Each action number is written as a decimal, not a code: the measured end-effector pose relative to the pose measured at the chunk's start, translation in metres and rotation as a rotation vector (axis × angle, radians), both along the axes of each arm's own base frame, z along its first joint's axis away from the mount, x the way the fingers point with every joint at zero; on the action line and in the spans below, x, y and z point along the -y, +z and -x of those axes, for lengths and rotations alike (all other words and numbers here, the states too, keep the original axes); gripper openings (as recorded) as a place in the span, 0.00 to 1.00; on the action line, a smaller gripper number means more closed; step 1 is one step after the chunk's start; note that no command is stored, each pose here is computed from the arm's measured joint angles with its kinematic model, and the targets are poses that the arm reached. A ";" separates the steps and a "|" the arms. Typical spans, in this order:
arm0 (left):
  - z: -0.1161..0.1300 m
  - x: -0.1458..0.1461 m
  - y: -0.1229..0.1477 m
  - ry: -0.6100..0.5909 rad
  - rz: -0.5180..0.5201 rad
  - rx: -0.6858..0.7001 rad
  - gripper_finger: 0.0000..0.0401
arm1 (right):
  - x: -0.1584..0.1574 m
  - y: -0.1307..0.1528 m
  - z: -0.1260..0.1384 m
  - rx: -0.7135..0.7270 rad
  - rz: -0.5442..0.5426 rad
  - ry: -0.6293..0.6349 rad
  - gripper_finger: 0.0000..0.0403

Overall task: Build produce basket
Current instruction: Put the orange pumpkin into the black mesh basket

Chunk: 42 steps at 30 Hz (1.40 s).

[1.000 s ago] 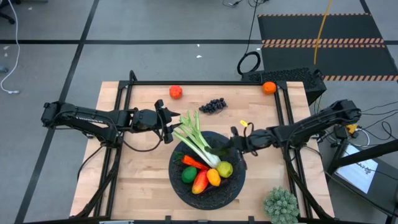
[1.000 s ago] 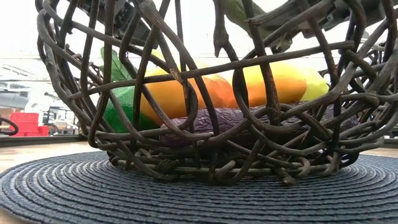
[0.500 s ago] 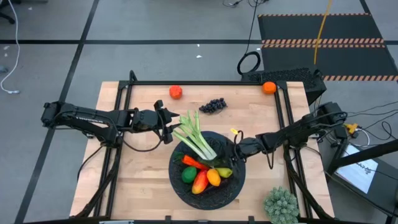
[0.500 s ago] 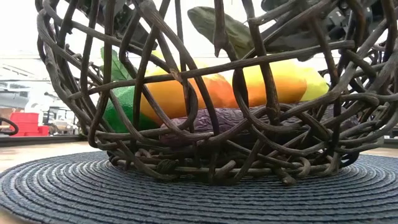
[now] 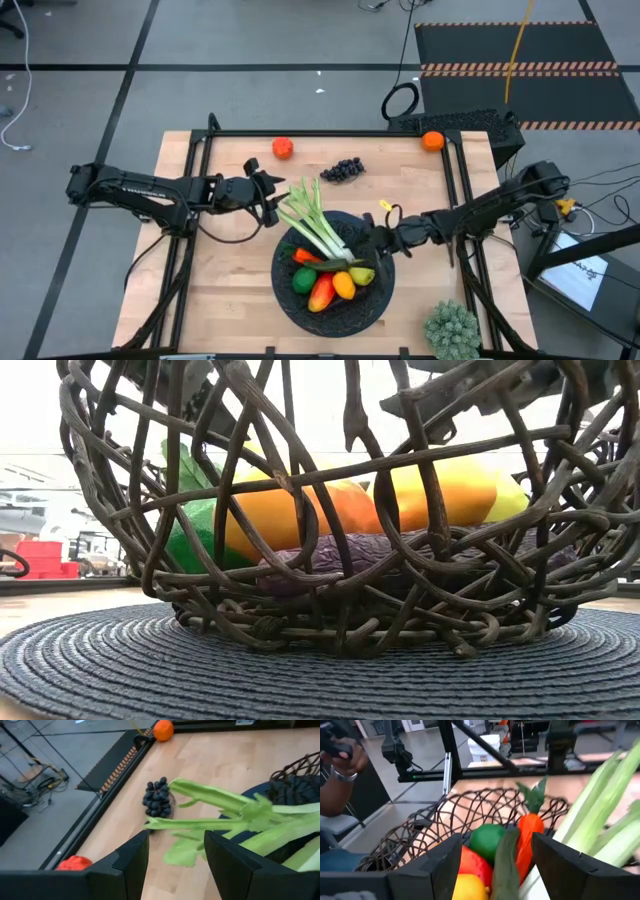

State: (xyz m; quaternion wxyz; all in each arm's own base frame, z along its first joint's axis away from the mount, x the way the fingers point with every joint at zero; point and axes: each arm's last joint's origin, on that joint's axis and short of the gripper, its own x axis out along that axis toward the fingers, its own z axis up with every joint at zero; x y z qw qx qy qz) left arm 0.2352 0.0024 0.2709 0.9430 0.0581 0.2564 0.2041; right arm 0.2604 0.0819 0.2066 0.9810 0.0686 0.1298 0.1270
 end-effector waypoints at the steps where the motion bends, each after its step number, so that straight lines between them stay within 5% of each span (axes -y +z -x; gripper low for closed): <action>1: 0.000 -0.001 0.000 0.007 -0.003 -0.006 0.48 | 0.001 0.004 0.003 0.002 0.010 0.001 0.58; 10: 0.000 -0.032 0.008 0.106 -0.052 0.013 0.48 | 0.016 0.029 0.035 -0.049 0.097 -0.139 0.56; 20: 0.007 -0.073 0.027 0.078 -0.036 -0.007 0.49 | 0.038 0.051 0.060 -0.016 0.138 -0.240 0.56; 34: 0.035 -0.106 0.005 0.164 0.112 -0.217 0.76 | 0.067 0.052 0.060 -0.024 0.227 -0.357 0.56; 42: 0.024 -0.121 -0.020 0.229 0.126 -0.344 0.76 | 0.069 0.052 0.060 -0.027 0.225 -0.365 0.56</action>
